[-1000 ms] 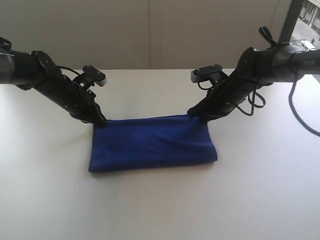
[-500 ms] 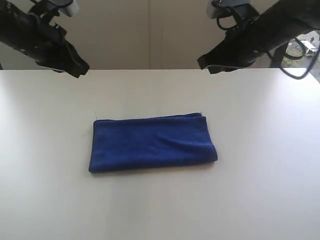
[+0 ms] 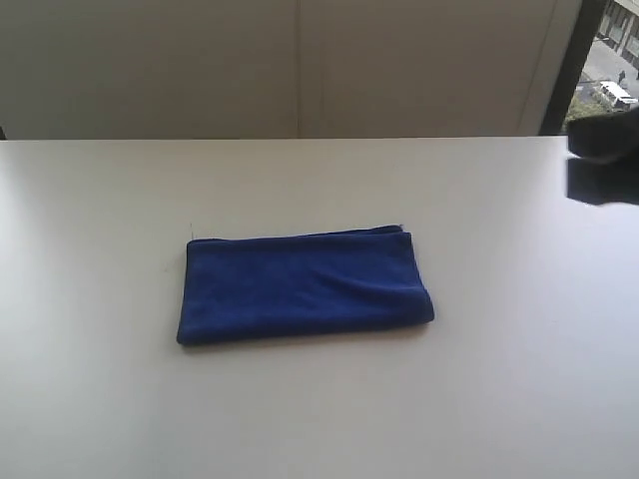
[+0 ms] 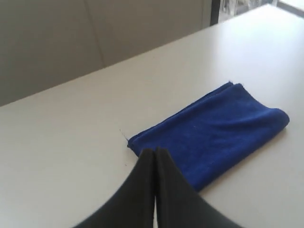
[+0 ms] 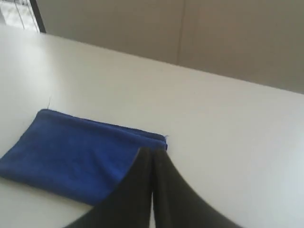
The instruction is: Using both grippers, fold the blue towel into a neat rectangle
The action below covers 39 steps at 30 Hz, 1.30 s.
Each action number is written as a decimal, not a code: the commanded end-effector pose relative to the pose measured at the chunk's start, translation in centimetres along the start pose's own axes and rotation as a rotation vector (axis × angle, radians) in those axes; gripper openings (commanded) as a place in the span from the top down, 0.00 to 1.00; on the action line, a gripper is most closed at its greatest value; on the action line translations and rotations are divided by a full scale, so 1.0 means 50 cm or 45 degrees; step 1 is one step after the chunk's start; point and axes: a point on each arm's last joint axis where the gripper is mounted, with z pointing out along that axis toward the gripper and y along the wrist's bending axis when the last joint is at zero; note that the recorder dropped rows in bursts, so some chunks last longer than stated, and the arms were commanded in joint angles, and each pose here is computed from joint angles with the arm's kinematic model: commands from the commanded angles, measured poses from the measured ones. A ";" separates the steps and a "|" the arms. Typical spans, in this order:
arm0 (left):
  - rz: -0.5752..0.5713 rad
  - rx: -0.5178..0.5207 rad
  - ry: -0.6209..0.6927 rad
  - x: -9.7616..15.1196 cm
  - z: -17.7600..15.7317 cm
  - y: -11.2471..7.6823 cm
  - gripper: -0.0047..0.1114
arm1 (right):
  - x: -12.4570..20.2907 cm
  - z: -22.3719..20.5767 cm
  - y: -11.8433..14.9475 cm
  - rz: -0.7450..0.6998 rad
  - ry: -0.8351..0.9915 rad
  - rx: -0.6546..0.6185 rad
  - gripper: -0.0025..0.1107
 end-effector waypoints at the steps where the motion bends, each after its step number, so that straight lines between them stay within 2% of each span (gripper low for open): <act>1: -0.041 -0.036 -0.130 0.076 -0.064 -0.026 0.96 | 0.060 -0.077 0.007 0.084 -0.183 0.042 0.98; 7: -0.023 -0.113 -0.291 0.161 -0.096 -0.040 0.96 | 0.178 -0.094 0.010 0.152 -0.182 0.062 0.98; 9: -0.088 -0.117 -0.301 0.188 -0.091 -0.042 0.96 | 0.214 -0.083 0.006 0.205 -0.167 0.080 0.98; 14: -0.196 -0.096 -0.164 0.263 -0.056 -0.046 0.96 | 0.278 -0.063 -0.003 0.274 -0.137 0.129 0.98; 20: -0.261 -0.151 -0.071 0.354 -0.020 -0.043 0.96 | 0.327 -0.052 -0.005 0.271 -0.072 0.152 0.98; 25: -0.143 -0.158 -0.046 0.357 -0.020 -0.043 0.96 | 0.362 -0.047 -0.010 0.079 -0.047 0.189 0.98; 28: -0.079 -0.165 -0.041 0.357 -0.020 -0.042 0.96 | 0.357 -0.048 -0.013 0.056 -0.097 0.214 0.98; 32: -0.081 -0.163 -0.038 0.357 -0.020 -0.042 0.96 | 0.353 -0.048 -0.015 0.052 -0.124 0.227 0.98; 35: -0.168 -0.162 -0.043 0.357 -0.020 -0.042 0.96 | 0.353 -0.048 -0.015 0.052 -0.124 0.226 0.98; 37: -0.243 -0.159 -0.046 0.358 -0.020 -0.042 0.96 | 0.354 -0.048 -0.015 0.133 -0.128 0.223 0.98; 39: -0.253 -0.159 -0.047 0.358 -0.020 -0.042 0.96 | 0.354 -0.048 -0.015 0.214 -0.134 0.219 0.98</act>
